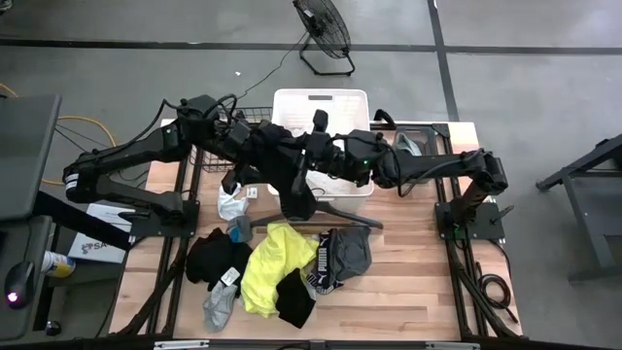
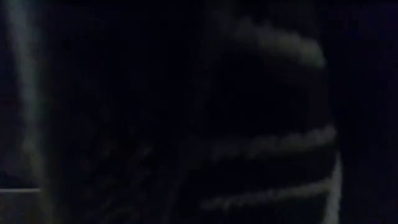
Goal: Pick & Place Cloths
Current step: Put the right black underwear into the wire basket
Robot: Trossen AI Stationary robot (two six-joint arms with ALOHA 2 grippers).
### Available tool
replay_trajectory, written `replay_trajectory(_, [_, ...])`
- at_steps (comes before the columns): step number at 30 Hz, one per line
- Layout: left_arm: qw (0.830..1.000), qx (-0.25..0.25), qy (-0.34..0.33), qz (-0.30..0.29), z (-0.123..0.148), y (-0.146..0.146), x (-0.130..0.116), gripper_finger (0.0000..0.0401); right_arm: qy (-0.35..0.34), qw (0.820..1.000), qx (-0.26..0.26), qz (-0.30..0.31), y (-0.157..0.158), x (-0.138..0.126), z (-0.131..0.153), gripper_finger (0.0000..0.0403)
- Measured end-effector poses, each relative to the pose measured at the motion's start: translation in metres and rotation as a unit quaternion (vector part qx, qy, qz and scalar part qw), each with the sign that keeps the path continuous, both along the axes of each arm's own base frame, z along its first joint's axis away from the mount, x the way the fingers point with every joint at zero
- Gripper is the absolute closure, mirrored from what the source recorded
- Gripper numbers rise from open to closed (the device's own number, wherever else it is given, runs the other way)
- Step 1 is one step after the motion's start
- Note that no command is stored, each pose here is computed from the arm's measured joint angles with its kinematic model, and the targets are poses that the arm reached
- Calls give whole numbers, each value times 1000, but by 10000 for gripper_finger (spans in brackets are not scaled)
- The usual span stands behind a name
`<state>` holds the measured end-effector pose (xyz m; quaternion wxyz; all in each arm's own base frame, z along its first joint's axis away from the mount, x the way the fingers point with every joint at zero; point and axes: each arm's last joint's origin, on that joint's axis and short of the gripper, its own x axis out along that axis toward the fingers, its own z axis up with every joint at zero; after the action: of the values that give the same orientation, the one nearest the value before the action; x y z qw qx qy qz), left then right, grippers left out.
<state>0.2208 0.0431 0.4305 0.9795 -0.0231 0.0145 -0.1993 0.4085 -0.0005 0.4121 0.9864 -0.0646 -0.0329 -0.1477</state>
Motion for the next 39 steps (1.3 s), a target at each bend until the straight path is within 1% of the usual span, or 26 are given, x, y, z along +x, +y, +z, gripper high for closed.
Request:
replay_trajectory(3, [1000,-2,1,0,0,0,0,128,9,1000,-18,-12,0,0,0,391])
replay_trajectory(7, [1000,-11,12,-9,-2,-1,0,128,46,998,-40,-24,3,-2,-4,391])
replay_trajectory(11, [999,-27,23,-28,-2,-1,-1,128,59,997,-45,-22,4,-2,-6,391])
replay_trajectory(14, [997,-33,30,-59,-3,-3,-2,128,69,996,-46,-21,4,-2,-8,391])
replay_trajectory(16, [997,-36,38,-65,-5,-3,-2,128,73,996,-46,-20,4,-4,-8,391])
replay_trajectory(18, [997,-37,42,-60,-4,-4,-6,128,77,996,-50,-17,5,-6,-6,391])
replay_trajectory(22, [998,-33,29,-38,0,1,-13,128,91,994,-57,-8,9,-12,-3,391])
replay_trajectory(28, [999,-41,33,-4,0,5,-13,128,104,993,-58,4,15,-13,-5,391])
replay_trajectory(34, [998,-44,46,17,-6,10,-3,128,99,993,-49,36,18,-11,-6,391])
replay_trajectory(36, [998,-43,43,26,-7,12,2,128,100,992,-49,61,20,-10,-7,391])
replay_trajectory(39, [998,-47,33,22,-7,13,7,128,97,990,-48,87,22,-9,-8,391])
